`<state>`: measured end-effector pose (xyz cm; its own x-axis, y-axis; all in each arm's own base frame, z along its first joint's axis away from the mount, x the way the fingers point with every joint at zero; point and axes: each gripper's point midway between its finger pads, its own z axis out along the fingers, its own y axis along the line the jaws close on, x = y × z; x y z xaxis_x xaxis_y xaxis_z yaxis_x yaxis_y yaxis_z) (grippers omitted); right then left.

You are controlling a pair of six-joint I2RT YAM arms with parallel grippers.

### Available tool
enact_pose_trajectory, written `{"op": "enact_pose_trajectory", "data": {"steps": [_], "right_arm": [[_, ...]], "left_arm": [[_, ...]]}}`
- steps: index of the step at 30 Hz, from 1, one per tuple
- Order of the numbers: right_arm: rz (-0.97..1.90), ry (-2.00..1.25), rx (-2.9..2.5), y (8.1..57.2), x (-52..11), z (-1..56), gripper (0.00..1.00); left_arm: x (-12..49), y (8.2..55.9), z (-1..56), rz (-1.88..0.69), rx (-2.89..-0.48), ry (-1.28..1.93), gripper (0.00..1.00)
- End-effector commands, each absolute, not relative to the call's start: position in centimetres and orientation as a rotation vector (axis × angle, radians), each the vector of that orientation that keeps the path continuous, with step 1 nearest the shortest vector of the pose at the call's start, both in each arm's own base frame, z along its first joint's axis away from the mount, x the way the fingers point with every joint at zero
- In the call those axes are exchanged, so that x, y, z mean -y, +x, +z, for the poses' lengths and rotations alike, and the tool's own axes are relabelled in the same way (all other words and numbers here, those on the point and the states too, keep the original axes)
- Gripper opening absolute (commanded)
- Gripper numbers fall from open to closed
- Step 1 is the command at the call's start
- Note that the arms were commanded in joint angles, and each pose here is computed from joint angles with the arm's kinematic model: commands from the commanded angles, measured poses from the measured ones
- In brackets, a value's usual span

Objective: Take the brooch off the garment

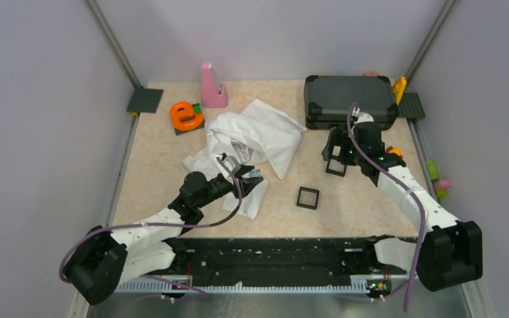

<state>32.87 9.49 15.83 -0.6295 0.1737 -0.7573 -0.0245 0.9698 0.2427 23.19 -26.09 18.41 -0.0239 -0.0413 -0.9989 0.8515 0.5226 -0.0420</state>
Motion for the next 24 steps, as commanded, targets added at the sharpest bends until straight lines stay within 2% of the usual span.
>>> {"op": "enact_pose_trajectory", "data": {"steps": [1,3,11,15,21,24], "right_arm": [[0.472,0.133,-2.312,30.5,-11.3,13.1,0.99],[0.523,0.149,-2.341,29.4,-12.4,12.0,0.99],[0.412,0.121,-2.431,27.6,-14.2,9.7,0.99],[0.204,0.223,-2.384,29.6,-11.6,10.4,0.99],[0.101,0.236,-2.426,33.0,-9.7,10.7,0.99],[0.152,0.255,-2.442,34.2,-9.3,10.0,0.99]], "left_arm": [[27.2,23.0,21.8,-0.878,-1.285,0.772,0.25],[27.1,23.0,21.1,-0.871,-1.291,0.782,0.25],[27.1,22.4,19.9,-0.876,-1.27,0.812,0.26],[27.1,22.3,19.5,-0.879,-1.269,0.809,0.26],[27.1,21.9,19.5,-0.894,-1.261,0.815,0.25],[27.0,21.8,19.5,-0.895,-1.262,0.813,0.25]]}}
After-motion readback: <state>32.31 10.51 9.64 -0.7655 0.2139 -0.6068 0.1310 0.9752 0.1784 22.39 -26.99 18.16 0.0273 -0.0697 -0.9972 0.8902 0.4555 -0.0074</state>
